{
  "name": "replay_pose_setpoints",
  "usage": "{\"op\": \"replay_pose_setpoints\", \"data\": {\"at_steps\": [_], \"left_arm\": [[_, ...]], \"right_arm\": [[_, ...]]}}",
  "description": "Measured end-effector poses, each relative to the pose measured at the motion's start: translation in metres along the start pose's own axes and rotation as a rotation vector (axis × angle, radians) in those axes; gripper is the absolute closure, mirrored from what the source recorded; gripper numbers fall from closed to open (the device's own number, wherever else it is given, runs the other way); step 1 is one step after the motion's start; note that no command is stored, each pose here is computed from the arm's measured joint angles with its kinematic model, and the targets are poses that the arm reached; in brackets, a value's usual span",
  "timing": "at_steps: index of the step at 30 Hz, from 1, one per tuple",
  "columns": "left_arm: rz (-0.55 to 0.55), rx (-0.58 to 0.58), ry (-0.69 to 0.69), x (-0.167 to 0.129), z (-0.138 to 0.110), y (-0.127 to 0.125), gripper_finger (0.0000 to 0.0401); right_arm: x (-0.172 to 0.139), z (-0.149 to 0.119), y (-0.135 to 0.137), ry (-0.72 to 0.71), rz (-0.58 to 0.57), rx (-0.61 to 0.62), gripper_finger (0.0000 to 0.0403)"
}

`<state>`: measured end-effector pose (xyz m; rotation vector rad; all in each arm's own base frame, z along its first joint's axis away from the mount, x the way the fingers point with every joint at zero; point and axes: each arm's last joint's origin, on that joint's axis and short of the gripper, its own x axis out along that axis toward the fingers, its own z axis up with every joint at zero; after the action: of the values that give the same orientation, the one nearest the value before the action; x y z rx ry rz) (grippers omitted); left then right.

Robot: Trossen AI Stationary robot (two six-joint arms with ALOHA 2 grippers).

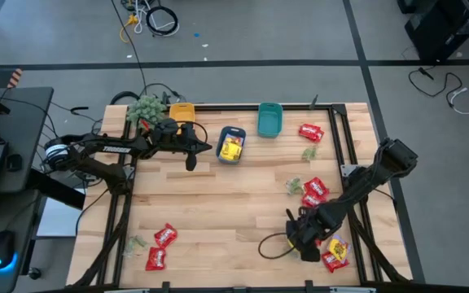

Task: Sort candy
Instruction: Put the yellow candy pack into the blue bin

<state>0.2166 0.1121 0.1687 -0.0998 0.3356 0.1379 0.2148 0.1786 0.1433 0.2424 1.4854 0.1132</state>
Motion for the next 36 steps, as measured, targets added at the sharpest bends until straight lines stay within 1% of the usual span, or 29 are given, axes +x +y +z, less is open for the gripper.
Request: {"op": "replay_pose_setpoints", "data": {"at_steps": [2, 4, 7, 10, 16, 17, 18, 21, 23, 27, 30, 33, 36], "left_arm": [[0.000, 0.000, 0.000, 0.000, 0.000, 0.000, 0.0400], [0.000, 0.000, 0.000, 0.000, 0.000, 0.000, 0.0400], [0.000, 0.000, 0.000, 0.000, 0.000, 0.000, 0.0400], [0.000, 0.000, 0.000, 0.000, 0.000, 0.000, 0.0400], [0.000, 0.000, 0.000, 0.000, 0.000, 0.000, 0.0400], [0.000, 0.000, 0.000, 0.000, 0.000, 0.000, 0.0400], [0.001, 0.000, 0.000, 0.000, 0.000, 0.000, 0.0400], [0.002, 0.000, -0.002, 0.000, 0.000, 0.000, 0.0400], [0.015, 0.003, -0.011, 0.000, 0.001, 0.000, 0.0400], [0.058, 0.001, -0.031, 0.000, 0.003, 0.002, 0.0400], [0.067, -0.001, -0.028, 0.000, 0.003, 0.003, 0.0400], [0.076, -0.004, -0.020, 0.000, 0.002, 0.003, 0.0400], [0.085, -0.007, -0.006, 0.000, 0.001, 0.003, 0.0400]], "right_arm": [[0.003, -0.001, 0.002, 0.005, -0.013, -0.032, 0.0127], [0.006, -0.001, 0.001, 0.008, -0.034, -0.041, 0.0127], [0.005, 0.000, -0.002, -0.011, -0.061, -0.041, 0.0154], [0.003, 0.004, -0.007, -0.034, -0.089, -0.020, 0.0211], [0.001, 0.014, -0.020, -0.054, -0.114, -0.010, 0.0367], [0.000, 0.017, -0.023, -0.066, -0.120, -0.012, 0.0383], [-0.001, 0.020, -0.026, -0.079, -0.129, -0.016, 0.0391], [-0.009, 0.031, -0.041, -0.119, -0.177, -0.004, 0.0379], [-0.018, 0.046, -0.050, -0.171, -0.195, -0.006, 0.0375], [-0.044, 0.081, -0.077, -0.272, -0.270, -0.036, 0.0390], [-0.074, 0.112, -0.105, -0.373, -0.332, -0.015, 0.0399], [-0.103, 0.136, -0.137, -0.455, -0.372, 0.023, 0.0395], [-0.121, 0.156, -0.172, -0.495, -0.420, 0.046, 0.0389]]}}
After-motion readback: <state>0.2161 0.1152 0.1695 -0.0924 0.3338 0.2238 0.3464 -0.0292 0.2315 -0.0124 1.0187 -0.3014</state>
